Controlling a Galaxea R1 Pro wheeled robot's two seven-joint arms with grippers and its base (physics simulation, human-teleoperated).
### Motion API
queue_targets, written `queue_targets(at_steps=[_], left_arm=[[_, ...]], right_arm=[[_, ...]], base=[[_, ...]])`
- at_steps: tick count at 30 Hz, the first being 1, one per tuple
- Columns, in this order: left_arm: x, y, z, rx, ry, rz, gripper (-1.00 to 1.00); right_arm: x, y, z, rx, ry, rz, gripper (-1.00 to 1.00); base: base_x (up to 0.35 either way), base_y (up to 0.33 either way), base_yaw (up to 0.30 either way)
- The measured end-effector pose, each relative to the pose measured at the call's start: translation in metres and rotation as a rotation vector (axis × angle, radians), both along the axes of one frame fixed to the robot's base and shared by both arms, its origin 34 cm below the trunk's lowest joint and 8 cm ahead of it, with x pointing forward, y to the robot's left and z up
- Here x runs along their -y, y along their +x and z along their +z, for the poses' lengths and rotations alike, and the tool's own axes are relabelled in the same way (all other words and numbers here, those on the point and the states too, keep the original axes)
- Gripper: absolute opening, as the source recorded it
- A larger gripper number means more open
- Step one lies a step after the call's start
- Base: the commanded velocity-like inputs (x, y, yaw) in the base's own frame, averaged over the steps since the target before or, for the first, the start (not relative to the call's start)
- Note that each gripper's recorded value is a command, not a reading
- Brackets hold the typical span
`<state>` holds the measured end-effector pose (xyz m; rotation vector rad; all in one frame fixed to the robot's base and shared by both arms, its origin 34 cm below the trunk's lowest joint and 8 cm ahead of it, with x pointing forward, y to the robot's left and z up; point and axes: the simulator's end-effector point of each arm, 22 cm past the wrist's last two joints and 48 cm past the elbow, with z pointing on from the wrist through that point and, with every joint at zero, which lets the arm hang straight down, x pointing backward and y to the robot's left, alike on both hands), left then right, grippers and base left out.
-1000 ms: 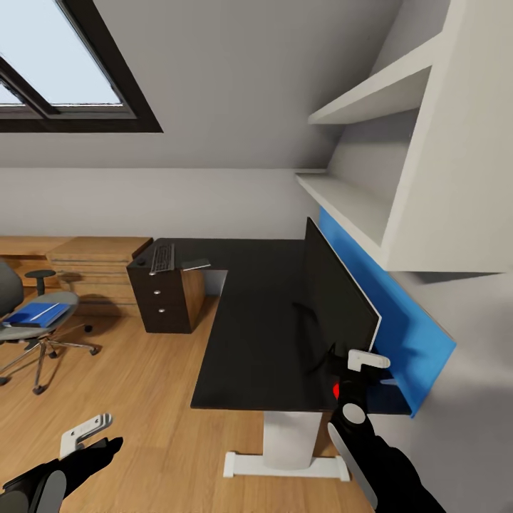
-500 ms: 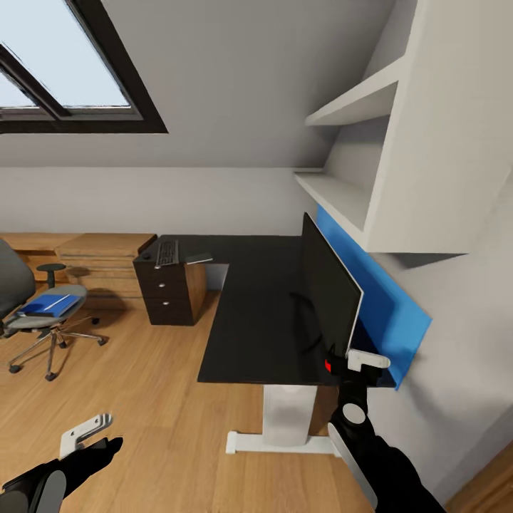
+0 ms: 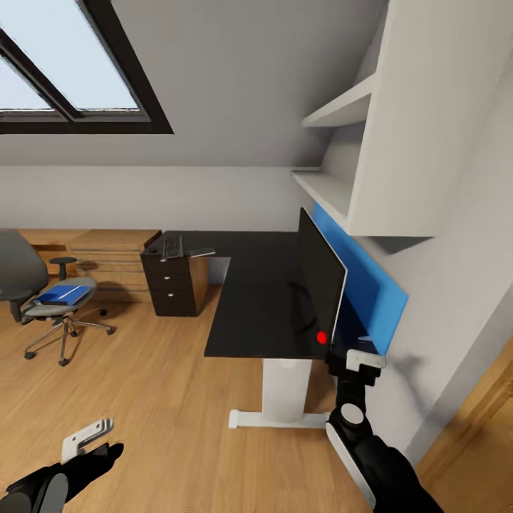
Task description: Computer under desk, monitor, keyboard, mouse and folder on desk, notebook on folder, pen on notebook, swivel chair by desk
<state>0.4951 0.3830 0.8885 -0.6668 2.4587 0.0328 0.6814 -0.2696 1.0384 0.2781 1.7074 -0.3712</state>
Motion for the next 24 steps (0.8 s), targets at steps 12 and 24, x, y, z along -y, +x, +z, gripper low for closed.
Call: queue_targets(at_steps=[12,24], left_arm=[[-0.001,-0.111,-0.177,-0.210,0.230,-0.090,1.00],[0.008,-0.132,-0.197,-0.090,0.291,-0.111,1.00]], right_arm=[[-0.031,-0.113,-0.214,-0.408,-0.014,0.085,1.00],[-0.048,-0.184,-0.278,-0.397,0.033,0.144,1.00]], base=[[-0.124,0.079,0.000],[0.000,0.149,0.031]])
